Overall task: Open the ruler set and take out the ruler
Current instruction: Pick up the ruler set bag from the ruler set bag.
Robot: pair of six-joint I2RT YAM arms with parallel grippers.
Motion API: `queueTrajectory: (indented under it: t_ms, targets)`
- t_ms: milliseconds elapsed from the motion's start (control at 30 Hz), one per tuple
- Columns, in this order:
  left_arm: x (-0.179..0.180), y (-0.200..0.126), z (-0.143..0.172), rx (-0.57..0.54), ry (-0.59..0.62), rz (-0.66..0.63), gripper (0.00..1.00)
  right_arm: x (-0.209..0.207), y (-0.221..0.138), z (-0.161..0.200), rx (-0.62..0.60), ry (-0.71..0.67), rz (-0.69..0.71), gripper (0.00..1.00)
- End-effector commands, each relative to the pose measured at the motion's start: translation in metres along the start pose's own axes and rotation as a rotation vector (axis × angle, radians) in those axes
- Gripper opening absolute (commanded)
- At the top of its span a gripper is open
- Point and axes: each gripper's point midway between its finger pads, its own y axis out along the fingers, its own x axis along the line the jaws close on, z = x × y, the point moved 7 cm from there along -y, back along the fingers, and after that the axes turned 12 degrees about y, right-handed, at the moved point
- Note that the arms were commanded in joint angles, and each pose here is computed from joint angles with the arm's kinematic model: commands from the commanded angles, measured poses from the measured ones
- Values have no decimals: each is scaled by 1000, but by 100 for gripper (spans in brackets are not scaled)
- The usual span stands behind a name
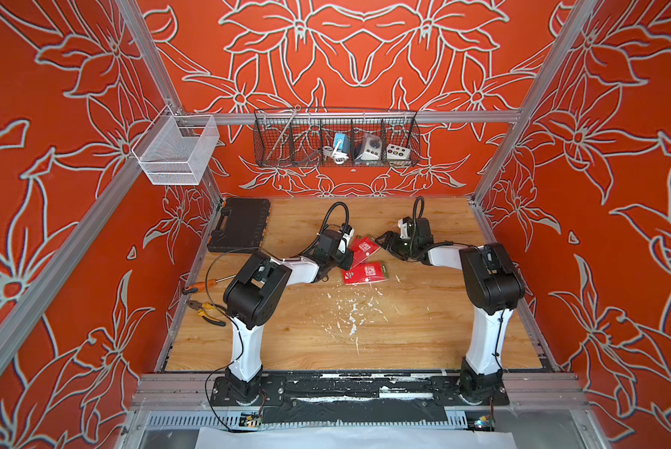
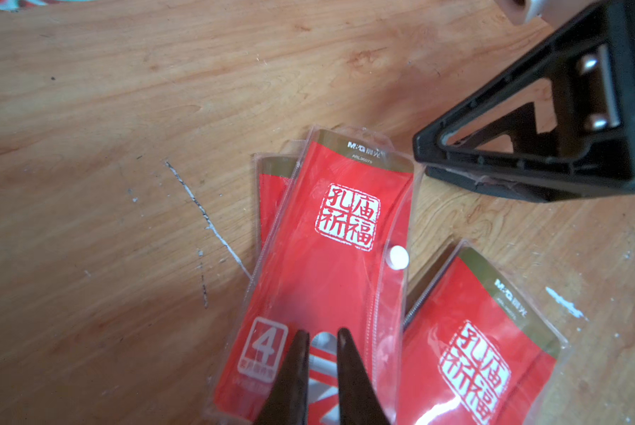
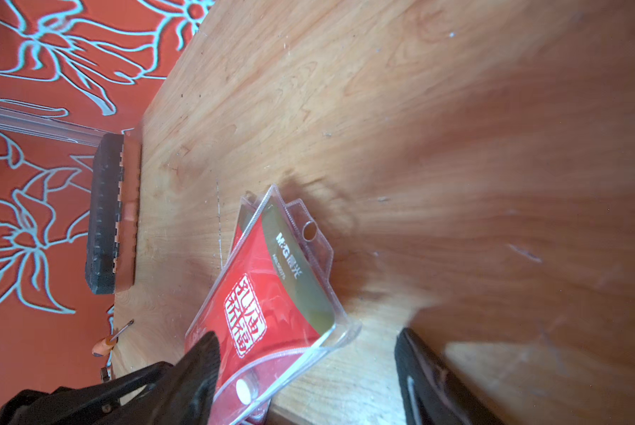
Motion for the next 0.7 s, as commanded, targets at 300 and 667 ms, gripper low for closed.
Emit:
queueTrajectory:
  t_ms: [300, 667]
  targets:
    - [11, 21, 25, 84, -77, 39, 11, 6, 18, 8, 56, 7, -43, 74]
    - [11, 22, 24, 85, -68, 45, 10, 19, 23, 7, 79, -20, -103, 66]
